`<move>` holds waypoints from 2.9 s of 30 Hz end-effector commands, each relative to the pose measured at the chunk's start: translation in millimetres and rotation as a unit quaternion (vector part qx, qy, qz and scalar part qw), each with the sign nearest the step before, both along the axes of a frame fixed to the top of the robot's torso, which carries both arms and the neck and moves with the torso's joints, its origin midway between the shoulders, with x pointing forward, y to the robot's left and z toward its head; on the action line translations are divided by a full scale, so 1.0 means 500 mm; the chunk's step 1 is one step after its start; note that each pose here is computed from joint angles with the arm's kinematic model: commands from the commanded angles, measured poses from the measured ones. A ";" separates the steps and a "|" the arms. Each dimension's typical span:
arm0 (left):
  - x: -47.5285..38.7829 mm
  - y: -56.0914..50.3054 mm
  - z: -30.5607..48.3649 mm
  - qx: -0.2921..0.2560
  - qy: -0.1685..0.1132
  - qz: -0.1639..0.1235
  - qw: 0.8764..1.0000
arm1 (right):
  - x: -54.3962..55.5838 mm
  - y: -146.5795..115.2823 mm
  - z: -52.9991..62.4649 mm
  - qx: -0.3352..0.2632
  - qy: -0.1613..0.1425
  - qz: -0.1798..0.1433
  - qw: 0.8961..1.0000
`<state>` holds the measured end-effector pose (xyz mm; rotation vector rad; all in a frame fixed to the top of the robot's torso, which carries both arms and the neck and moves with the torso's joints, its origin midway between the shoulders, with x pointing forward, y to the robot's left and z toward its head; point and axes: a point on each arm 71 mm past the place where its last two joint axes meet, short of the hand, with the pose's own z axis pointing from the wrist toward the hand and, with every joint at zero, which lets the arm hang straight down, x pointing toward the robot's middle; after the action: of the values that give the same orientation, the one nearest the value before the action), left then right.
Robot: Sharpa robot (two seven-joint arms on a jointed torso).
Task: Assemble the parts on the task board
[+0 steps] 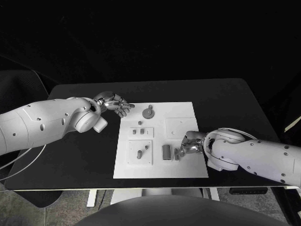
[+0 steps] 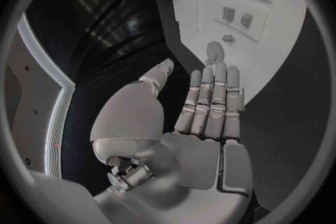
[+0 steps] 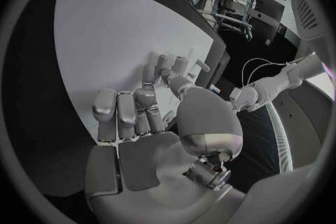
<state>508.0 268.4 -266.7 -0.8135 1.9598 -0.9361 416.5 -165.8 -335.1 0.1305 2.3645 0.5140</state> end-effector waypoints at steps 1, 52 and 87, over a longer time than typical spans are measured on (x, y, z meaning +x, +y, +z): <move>-0.001 -0.004 0.001 -0.002 0.001 -0.007 1.000 | 0.002 0.000 0.006 0.027 -0.017 -0.005 0.999; 0.000 -0.002 0.003 -0.003 -0.006 -0.003 1.000 | -0.006 -0.002 -0.015 -0.017 0.032 0.042 0.998; 0.004 -0.005 0.012 -0.017 -0.036 0.006 0.999 | 0.030 -0.032 0.021 0.054 -0.030 0.014 0.998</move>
<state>508.5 267.4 -265.4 -0.8073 1.9389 -0.9478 426.2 -183.5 -333.1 0.1111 2.3544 0.5710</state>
